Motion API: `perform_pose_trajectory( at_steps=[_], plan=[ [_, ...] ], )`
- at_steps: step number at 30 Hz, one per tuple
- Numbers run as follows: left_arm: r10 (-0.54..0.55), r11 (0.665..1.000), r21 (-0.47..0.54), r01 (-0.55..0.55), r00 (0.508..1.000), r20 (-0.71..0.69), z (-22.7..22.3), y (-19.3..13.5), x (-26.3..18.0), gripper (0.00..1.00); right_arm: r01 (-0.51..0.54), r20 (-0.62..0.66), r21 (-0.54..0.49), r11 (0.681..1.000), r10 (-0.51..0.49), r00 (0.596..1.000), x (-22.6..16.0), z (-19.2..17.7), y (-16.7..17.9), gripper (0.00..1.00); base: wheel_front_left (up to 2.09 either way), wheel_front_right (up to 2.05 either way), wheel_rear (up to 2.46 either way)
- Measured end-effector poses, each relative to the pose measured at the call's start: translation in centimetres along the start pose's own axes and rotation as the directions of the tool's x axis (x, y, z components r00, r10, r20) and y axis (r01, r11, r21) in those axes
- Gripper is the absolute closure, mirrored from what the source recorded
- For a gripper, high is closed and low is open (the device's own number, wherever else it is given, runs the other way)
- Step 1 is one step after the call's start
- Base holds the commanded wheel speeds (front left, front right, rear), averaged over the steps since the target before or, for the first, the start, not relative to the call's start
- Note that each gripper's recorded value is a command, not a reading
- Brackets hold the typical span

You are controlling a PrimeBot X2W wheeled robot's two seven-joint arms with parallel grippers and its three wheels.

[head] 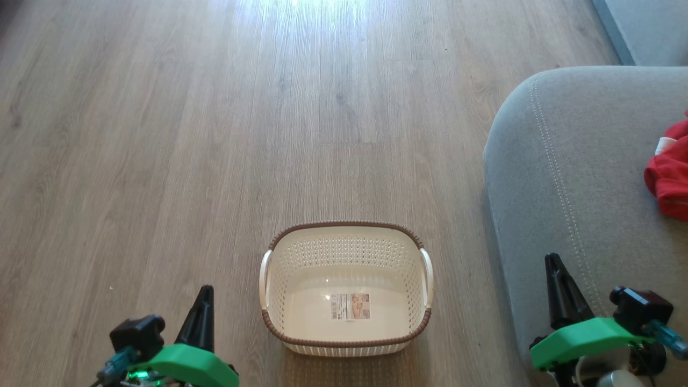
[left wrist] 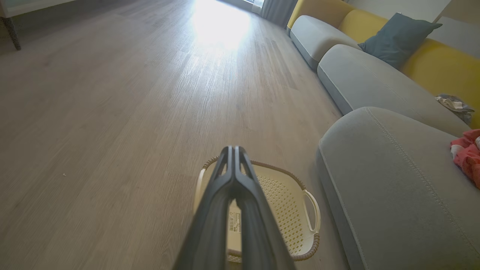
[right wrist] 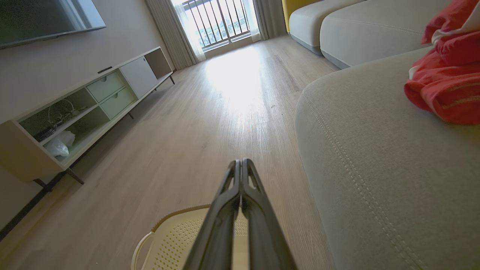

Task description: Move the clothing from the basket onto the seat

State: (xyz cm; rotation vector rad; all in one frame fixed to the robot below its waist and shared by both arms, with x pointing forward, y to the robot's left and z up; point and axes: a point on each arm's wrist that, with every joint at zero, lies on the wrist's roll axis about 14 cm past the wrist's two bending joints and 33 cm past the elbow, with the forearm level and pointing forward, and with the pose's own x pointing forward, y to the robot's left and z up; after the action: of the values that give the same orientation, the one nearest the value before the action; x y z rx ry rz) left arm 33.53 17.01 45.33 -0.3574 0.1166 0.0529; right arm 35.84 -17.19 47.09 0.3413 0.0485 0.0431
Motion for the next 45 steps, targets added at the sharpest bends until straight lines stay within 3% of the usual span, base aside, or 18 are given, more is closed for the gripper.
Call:
perform_pose_trajectory(
  at_steps=[21, 45],
  plan=[
    [0.031, 0.974, -0.225, -0.039, 0.999, -0.036, 0.1, 0.8, 0.7, 1.00, 0.066, -0.019, 0.227, 0.972, -0.063, 0.998, 0.0, 0.0, -1.3, 1.00, 0.00, 0.00, 0.00],
    [0.032, 0.885, -0.461, -0.060, 0.997, -0.066, 0.3, 1.3, 1.4, 1.00, 0.105, -0.039, 0.466, 0.878, -0.098, 0.994, 0.3, 0.2, -2.2, 1.00, 0.00, 0.00, 0.00]
  ],
)
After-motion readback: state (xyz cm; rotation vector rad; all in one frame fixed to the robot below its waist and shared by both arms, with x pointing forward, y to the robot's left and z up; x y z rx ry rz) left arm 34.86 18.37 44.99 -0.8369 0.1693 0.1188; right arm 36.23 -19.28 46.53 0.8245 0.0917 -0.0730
